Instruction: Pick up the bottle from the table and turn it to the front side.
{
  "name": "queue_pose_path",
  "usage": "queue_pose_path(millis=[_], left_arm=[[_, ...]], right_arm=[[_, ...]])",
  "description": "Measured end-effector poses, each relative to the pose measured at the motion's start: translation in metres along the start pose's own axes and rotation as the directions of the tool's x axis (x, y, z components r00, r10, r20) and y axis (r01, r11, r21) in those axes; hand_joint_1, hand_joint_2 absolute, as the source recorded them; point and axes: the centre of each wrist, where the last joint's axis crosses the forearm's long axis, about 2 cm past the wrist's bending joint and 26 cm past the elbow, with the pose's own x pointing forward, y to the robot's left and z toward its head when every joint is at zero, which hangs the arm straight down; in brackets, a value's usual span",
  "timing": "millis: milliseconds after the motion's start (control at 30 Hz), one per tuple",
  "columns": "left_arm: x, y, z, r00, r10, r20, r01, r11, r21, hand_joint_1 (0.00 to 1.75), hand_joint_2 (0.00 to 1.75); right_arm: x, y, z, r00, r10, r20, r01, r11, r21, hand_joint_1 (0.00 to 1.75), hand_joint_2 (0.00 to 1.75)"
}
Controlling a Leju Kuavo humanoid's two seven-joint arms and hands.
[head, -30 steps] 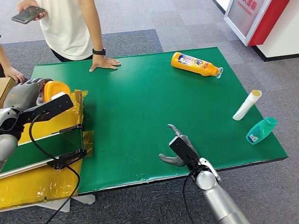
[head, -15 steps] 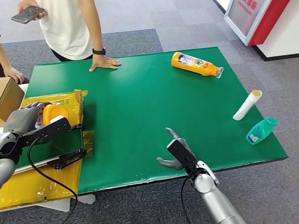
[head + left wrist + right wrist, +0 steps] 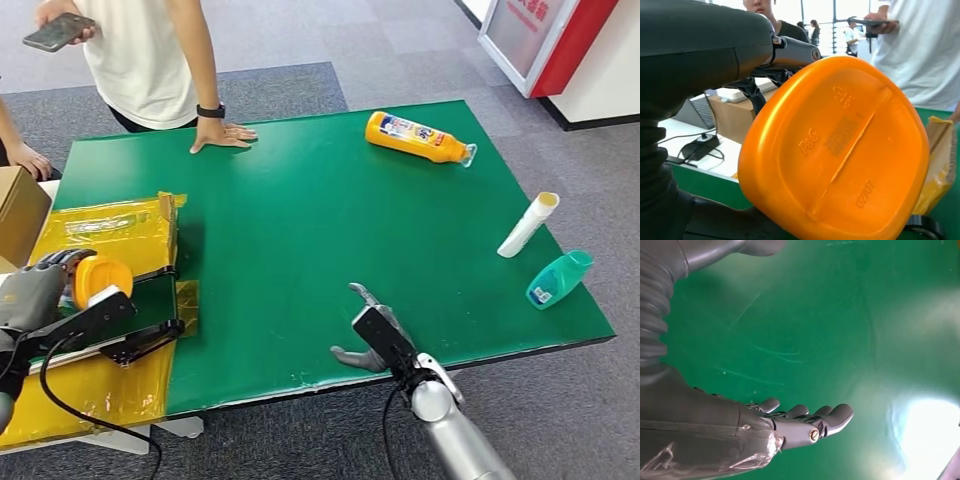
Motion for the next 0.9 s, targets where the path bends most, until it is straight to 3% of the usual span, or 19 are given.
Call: queue_pose_path(millis=[333, 900], left_arm=[[-0.015, 0.015, 0.023, 0.999, -0.028, -0.045, 0.031, 0.998, 0.060, 1.75, 1.75], [-0.017, 0.051, 0.014, 0.996, -0.079, -0.040, 0.082, 0.993, 0.080, 1.75, 1.75]], right_arm=[[0.000, 0.005, 0.001, 1.000, -0.014, -0.007, 0.014, 1.000, 0.007, 0.00, 1.75], [-0.001, 0.015, -0.002, 0.999, -0.043, -0.023, 0.044, 0.999, 0.019, 0.00, 1.75]])
